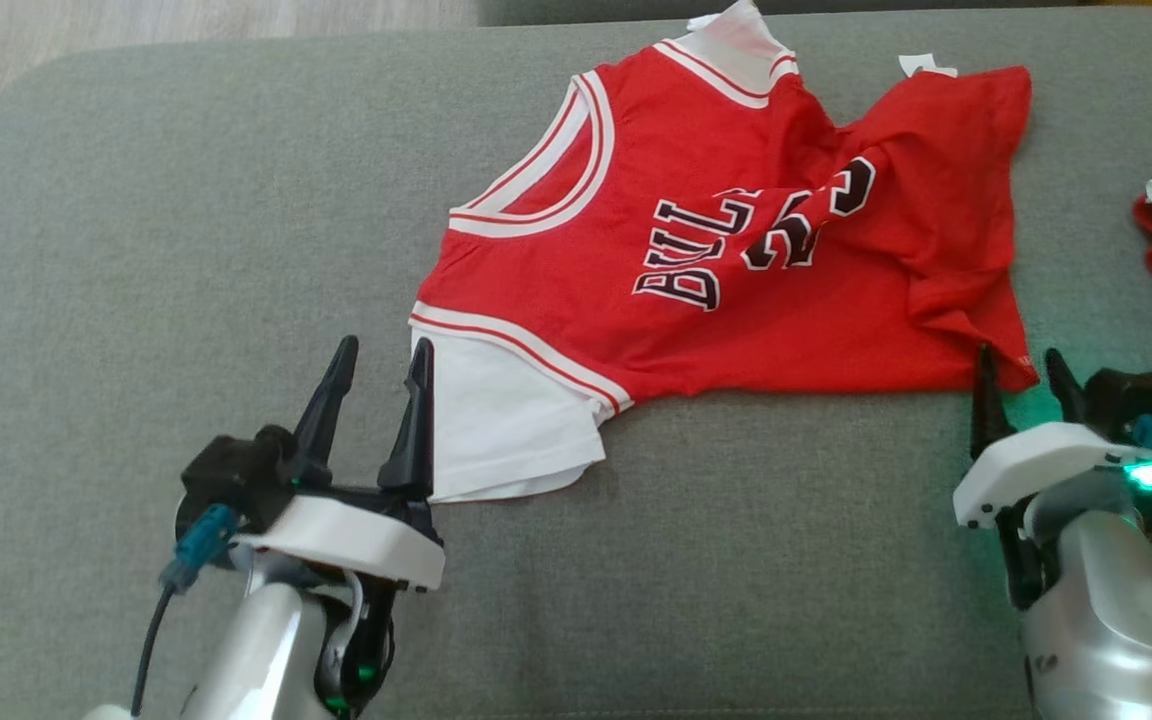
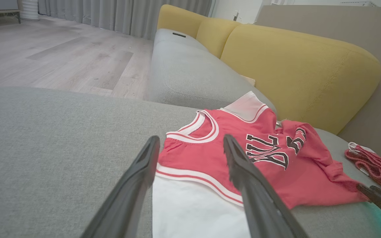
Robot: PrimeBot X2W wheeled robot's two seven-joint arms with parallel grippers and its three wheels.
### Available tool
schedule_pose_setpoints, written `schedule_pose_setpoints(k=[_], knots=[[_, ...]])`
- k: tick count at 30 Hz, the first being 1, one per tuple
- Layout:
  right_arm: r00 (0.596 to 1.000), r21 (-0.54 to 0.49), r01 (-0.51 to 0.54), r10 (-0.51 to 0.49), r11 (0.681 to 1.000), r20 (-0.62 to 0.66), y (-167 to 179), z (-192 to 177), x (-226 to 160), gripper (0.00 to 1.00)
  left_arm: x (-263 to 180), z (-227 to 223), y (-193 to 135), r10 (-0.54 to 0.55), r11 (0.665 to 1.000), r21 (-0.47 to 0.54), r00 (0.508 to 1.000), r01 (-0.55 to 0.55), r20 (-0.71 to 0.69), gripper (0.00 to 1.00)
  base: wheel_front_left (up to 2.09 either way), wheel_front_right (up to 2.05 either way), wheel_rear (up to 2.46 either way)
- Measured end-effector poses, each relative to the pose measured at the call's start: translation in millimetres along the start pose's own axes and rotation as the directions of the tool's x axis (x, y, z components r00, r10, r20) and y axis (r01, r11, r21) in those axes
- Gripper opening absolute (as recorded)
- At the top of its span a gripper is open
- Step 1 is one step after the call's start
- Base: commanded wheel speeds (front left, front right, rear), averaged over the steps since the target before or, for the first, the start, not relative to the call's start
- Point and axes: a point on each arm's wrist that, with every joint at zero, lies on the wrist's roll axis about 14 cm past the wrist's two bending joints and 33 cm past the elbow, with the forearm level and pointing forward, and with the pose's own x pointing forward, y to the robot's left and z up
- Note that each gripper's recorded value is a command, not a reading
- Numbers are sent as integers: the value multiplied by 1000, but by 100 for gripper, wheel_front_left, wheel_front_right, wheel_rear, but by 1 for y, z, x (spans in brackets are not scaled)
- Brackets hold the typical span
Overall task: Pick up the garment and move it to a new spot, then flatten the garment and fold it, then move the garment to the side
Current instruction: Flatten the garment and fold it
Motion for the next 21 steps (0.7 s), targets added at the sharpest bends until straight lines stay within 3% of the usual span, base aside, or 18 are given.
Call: schedule_pose_setpoints(k=[14,21], knots=[[986,133,30,-52,991,159,-17,37,-21,0,1,9,-19,-53,999,1,998,53,26,100,0,0,0],[990,193,54,-77,980,116,-29,13,-57,0,-6,3,-30,-79,997,-6,997,79,9,100,0,0,0]])
